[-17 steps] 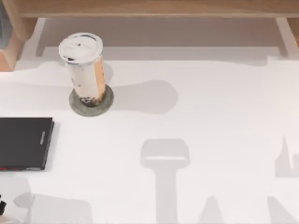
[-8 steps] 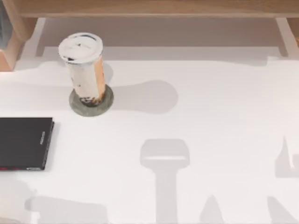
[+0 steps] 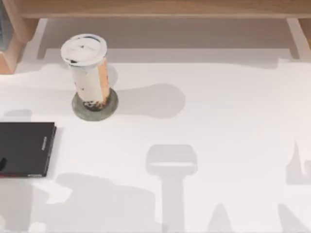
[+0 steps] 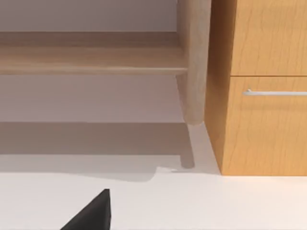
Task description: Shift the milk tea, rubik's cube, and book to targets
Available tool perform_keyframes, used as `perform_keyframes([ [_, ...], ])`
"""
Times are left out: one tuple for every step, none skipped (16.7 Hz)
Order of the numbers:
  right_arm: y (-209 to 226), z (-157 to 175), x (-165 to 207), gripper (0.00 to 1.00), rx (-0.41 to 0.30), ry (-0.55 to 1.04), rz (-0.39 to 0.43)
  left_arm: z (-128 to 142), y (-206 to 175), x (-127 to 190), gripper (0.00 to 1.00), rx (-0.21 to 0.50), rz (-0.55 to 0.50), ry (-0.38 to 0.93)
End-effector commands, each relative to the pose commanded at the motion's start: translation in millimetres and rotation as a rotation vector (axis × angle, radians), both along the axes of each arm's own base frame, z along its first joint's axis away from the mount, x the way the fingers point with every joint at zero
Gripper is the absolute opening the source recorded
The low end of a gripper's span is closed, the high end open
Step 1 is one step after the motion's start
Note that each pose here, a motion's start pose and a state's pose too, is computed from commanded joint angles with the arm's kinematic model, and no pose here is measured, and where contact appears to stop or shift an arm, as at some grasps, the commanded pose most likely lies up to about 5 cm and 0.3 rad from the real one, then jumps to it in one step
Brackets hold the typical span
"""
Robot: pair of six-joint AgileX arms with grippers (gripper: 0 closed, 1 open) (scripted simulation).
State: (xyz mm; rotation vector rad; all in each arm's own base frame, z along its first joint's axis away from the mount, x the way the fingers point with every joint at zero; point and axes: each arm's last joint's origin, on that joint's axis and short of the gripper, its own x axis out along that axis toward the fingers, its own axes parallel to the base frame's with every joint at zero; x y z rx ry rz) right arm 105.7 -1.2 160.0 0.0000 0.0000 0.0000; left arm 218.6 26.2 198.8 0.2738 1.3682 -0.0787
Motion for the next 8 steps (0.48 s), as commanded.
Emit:
perform_keyframes([
  [0,0,0,1.00,0.000,0.000,0.000,10,-7,18,0.00,0.029,-0.013,-0.081],
  [0,0,0,1.00,0.000,0.000,0.000,20,-16,37,0.00,0.055,-0.026,-0.175],
  [0,0,0,1.00,0.000,0.000,0.000,33,-28,56,0.00,0.074,-0.037,-0.279],
  [0,0,0,1.00,0.000,0.000,0.000,46,-43,75,0.00,0.084,-0.047,-0.395],
  [0,0,0,1.00,0.000,0.000,0.000,62,-61,92,0.00,0.083,-0.053,-0.518],
  [0,0,0,1.00,0.000,0.000,0.000,78,-80,107,0.00,0.069,-0.055,-0.646],
  [0,0,0,1.00,0.000,0.000,0.000,96,-101,118,0.00,0.043,-0.053,-0.775],
  [0,0,0,1.00,0.000,0.000,0.000,115,-122,127,0.00,0.005,-0.046,-0.899],
])
